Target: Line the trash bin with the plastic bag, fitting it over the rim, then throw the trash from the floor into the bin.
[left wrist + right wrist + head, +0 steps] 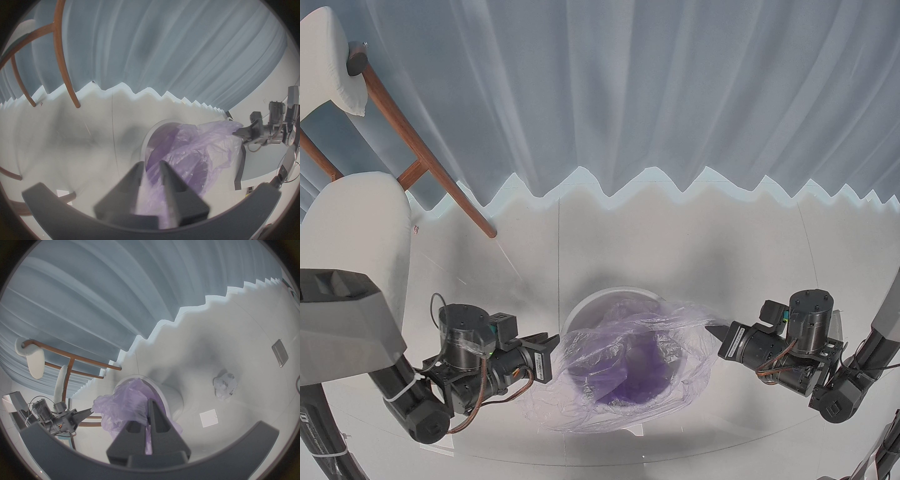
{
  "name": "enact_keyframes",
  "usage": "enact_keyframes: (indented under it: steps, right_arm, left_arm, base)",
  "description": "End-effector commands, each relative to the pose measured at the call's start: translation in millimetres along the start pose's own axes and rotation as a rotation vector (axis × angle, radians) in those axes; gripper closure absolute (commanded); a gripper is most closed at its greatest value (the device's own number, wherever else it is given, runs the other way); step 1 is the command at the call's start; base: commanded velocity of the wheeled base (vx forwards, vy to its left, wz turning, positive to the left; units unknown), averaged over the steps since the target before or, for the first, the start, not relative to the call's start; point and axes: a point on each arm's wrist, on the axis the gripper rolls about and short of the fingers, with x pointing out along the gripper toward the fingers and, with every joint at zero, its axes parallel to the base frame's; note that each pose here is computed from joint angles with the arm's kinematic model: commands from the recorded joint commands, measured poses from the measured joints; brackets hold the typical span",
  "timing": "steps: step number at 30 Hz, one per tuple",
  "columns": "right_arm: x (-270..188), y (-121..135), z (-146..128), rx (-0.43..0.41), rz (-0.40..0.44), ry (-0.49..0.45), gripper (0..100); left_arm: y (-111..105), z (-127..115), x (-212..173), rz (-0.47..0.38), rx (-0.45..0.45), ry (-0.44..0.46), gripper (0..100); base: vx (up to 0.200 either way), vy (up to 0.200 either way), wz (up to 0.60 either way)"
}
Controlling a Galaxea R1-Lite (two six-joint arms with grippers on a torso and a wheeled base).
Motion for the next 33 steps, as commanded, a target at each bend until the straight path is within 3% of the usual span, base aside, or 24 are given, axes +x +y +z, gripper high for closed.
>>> enact_keyframes:
  steps: [1,5,14,17,18,23,26,28,29,33]
  right_arm:
    - [-0.2,-1.5,-1.6,0.000,-0.006,0.005,100]
    - [0.2,-2.8,-5.5,-0.004,-0.015,0.020,100]
    - [-3.1,-0.7,-7.4,-0.005,0.001,0.009,100]
    - [-5.5,0.2,-9.5,-0.009,0.011,0.004,100]
    - [-7.3,-0.8,-11.4,-0.008,0.007,0.009,100]
    - [-10.4,-2.9,-14.1,-0.008,0.005,0.008,100]
    - [-10.6,-2.3,-12.6,-0.007,0.016,-0.009,100]
    - [-10.6,-2.3,-12.6,-0.007,0.016,-0.009,100]
    - [-8.6,-2.0,-11.0,0.003,0.022,-0.016,100]
    - [-1.5,-1.7,-9.2,0.037,0.044,-0.010,100]
  left_arm:
    - [-1.1,9.1,-39.1,-0.011,0.017,-0.031,0]
    - [-5.4,-0.3,-29.6,-0.092,0.111,0.017,0]
    - [-18.7,-25.8,29.7,-0.154,0.142,0.008,0]
    - [-19.0,-31.2,57.6,-0.155,0.160,-0.035,0]
    - [-19.0,-31.1,66.4,-0.154,0.162,-0.054,100]
    - [-21.0,-24.4,66.2,-0.152,0.164,-0.084,100]
    - [-19.3,1.9,37.9,-0.121,0.160,-0.137,100]
    - [-19.3,1.9,37.9,-0.121,0.160,-0.137,100]
    - [-8.3,11.2,10.7,-0.085,0.151,-0.137,100]
    - [5.2,25.1,-9.6,-0.043,0.124,-0.170,100]
  base:
    - [0.000,0.000,0.00]
    - [0.000,0.000,0.00]
    - [0.000,0.000,0.00]
    - [0.000,0.000,0.00]
    - [0.000,0.000,0.00]
    - [0.000,0.000,0.00]
    - [0.000,0.000,0.00]
    - [0.000,0.000,0.00]
    - [0.000,0.000,0.00]
    - [0.000,0.000,0.00]
